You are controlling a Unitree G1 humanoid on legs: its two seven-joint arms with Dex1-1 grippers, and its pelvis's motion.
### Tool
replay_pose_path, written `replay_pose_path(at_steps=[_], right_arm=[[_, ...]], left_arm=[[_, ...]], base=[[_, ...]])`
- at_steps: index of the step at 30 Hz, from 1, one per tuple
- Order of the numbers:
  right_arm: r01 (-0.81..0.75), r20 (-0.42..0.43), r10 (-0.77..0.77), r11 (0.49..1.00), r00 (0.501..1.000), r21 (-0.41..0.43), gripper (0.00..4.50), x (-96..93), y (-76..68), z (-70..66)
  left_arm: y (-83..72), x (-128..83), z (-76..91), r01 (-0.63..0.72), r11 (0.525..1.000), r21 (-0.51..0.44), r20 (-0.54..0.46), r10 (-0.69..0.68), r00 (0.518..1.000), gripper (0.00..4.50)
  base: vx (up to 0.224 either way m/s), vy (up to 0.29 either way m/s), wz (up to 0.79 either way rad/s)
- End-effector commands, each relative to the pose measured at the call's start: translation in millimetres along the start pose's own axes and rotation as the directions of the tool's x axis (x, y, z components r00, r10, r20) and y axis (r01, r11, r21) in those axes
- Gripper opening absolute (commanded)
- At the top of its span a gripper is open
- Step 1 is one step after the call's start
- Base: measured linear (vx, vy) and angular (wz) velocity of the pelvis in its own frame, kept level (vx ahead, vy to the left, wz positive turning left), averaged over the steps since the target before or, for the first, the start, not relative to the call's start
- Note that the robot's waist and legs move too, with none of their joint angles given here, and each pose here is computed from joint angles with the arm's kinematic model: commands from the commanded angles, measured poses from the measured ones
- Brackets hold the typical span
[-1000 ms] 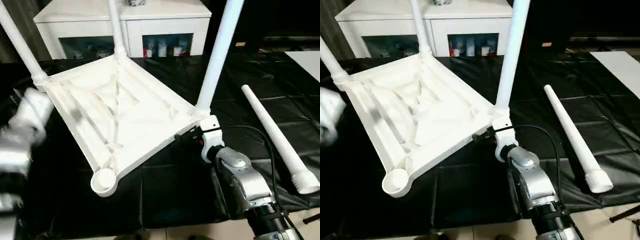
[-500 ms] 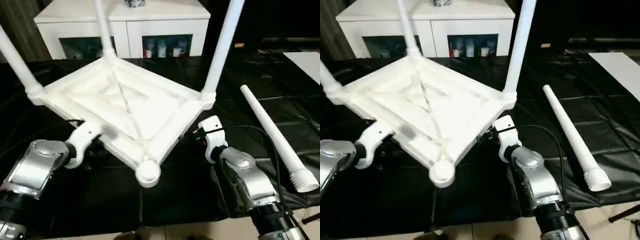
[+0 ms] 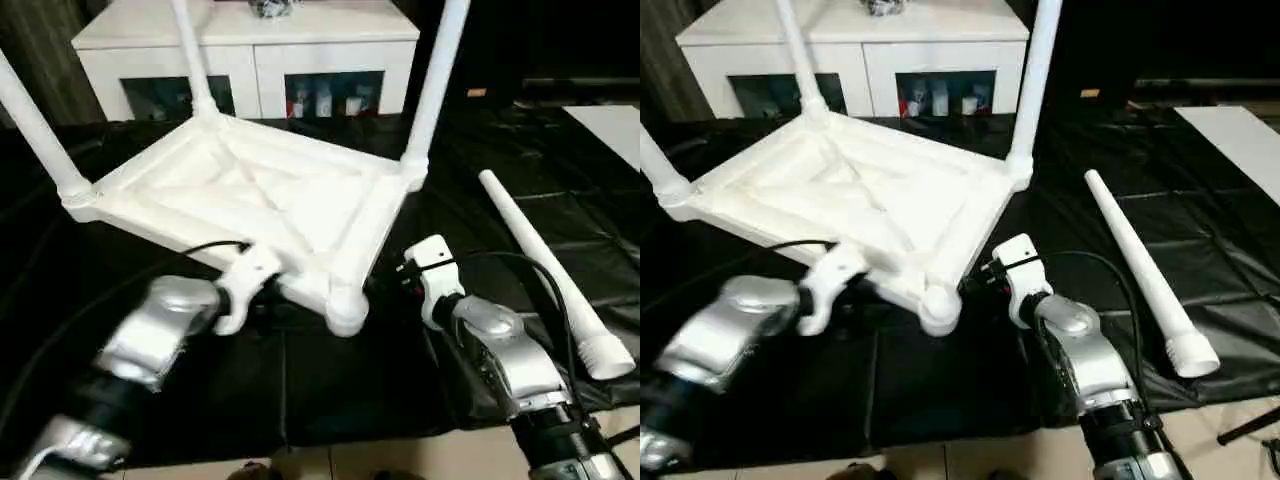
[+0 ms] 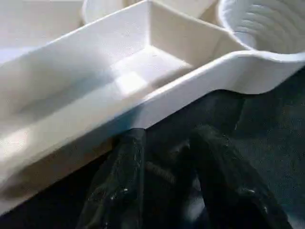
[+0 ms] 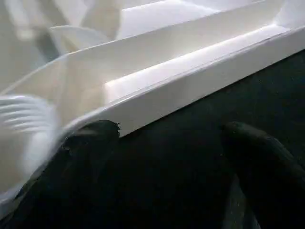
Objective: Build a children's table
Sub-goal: Rotate table base
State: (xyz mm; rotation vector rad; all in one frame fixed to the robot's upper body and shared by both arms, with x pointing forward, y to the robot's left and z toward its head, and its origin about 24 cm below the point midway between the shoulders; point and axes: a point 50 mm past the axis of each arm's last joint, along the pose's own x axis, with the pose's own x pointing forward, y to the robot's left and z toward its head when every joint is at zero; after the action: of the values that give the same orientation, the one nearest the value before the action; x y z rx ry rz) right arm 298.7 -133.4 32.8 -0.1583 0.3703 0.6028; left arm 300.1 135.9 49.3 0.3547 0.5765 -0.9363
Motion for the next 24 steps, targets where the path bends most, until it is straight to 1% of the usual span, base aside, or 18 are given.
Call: replay_pose_path(at_steps=[1, 3, 4, 6, 7, 8, 9, 10, 11, 14, 15, 16, 18, 19, 20, 22, 24], right_arm=[[-0.097, 0.045, 0.098, 0.995, 0.994, -0.021, 4.19, 2.6, 14.7, 9.3], [-0.091, 0.052, 0.094, 0.995, 0.994, -0.05, 4.19, -3.2, 8.9, 12.5], [-0.091, 0.052, 0.094, 0.995, 0.994, -0.05, 4.19, -3.2, 8.9, 12.5], [-0.077, 0.055, 0.082, 0.993, 0.995, -0.085, 4.19, -12.7, -0.8, 17.2], [-0.072, 0.055, 0.077, 0.992, 0.995, -0.101, 4.19, -18.6, -6.5, 19.3], [-0.069, 0.054, 0.075, 0.992, 0.996, -0.11, 4.19, -21.7, -9.5, 20.4], [-0.068, 0.051, 0.075, 0.99, 0.996, -0.125, 4.19, -27.5, -14.6, 21.9], [-0.071, 0.038, 0.078, 0.984, 0.996, -0.164, 4.19, -37.7, -22.9, 23.6], [-0.076, 0.029, 0.083, 0.98, 0.996, -0.181, 4.19, -42.2, -26.2, 24.1], [-0.117, -0.014, 0.117, 0.962, 0.993, -0.246, 4.19, -58.7, -35.8, 25.2], [-0.14, -0.033, 0.136, 0.955, 0.99, -0.262, 4.19, -63.7, -37.6, 25.4], [-0.148, -0.04, 0.143, 0.952, 0.989, -0.266, 4.19, -65.3, -37.9, 25.5], [-0.184, -0.069, 0.172, 0.941, 0.983, -0.282, 4.19, -70.7, -38.1, 25.5], [-0.193, -0.074, 0.179, 0.939, 0.981, -0.283, 4.19, -71.5, -37.7, 25.3], [-0.237, -0.101, 0.217, 0.928, 0.971, -0.288, 4.19, -75.9, -35.7, 24.7], [-0.275, -0.128, 0.247, 0.913, 0.96, -0.302, 4.19, -79.6, -33.1, 24.2], [-0.301, -0.142, 0.269, 0.902, 0.953, -0.31, 4.19, -81.4, -29.5, 25.2]], left_arm=[[-1.6, 5.2, 22.5, -0.009, 0.996, 0.086, 0.081, 0.002, 0.997, 1.72], [-4.3, 2.6, 36.6, 0.007, 0.985, 0.172, 0.183, -0.039, 0.982, 1.72], [-4.3, 2.6, 36.6, 0.007, 0.985, 0.172, 0.183, -0.039, 0.982, 1.72], [-8.0, -8.8, 44.1, 0.083, 0.969, 0.234, 0.213, -0.134, 0.968, 1.72], [-8.6, -15.0, 45.2, 0.13, 0.96, 0.249, 0.202, -0.183, 0.962, 1.92], [-9.1, -18.4, 45.8, 0.155, 0.954, 0.258, 0.197, -0.209, 0.958, 2.02], [-8.2, -23.0, 46.5, 0.181, 0.941, 0.285, 0.181, -0.239, 0.954, 2.07], [-4.2, -28.2, 49.1, 0.208, 0.928, 0.308, 0.164, -0.268, 0.949, 2.07], [-1.5, -29.5, 51.0, 0.211, 0.925, 0.316, 0.16, -0.271, 0.949, 2.11], [13.8, -27.0, 59.1, 0.164, 0.919, 0.358, 0.151, -0.23, 0.961, 2.5], [19.3, -23.5, 60.6, 0.145, 0.912, 0.383, 0.132, -0.209, 0.969, 2.5], [20.7, -22.4, 60.7, 0.144, 0.91, 0.389, 0.125, -0.207, 0.97, 2.5], [24.8, -17.9, 60.5, 0.153, 0.895, 0.419, 0.094, -0.211, 0.973, 2.69], [25.1, -16.8, 60.4, 0.158, 0.892, 0.424, 0.085, -0.213, 0.973, 2.69], [26.6, -10.9, 59.2, 0.184, 0.873, 0.452, 0.034, -0.223, 0.974, 2.84], [29.2, -5.5, 58.4, 0.193, 0.848, 0.494, -0.02, -0.211, 0.977, 2.84], [30.7, -2.2, 53.3, 0.245, 0.823, 0.512, -0.095, -0.229, 0.969, 2.84]], base=[[0.0, 0.0, 0.0], [0.0, 0.0, 0.0], [0.0, 0.0, 0.0], [0.0, 0.0, 0.0], [0.0, 0.0, 0.0], [0.0, 0.0, 0.0], [0.0, 0.0, 0.0], [0.0, 0.0, 0.0], [0.0, 0.0, 0.0], [0.0, 0.0, 0.0], [0.0, 0.0, 0.0], [0.0, 0.0, 0.0], [0.0, 0.0, 0.0], [0.0, 0.0, 0.0], [0.0, 0.0, 0.0], [0.0, 0.0, 0.0], [0.0, 0.0, 0.0]])
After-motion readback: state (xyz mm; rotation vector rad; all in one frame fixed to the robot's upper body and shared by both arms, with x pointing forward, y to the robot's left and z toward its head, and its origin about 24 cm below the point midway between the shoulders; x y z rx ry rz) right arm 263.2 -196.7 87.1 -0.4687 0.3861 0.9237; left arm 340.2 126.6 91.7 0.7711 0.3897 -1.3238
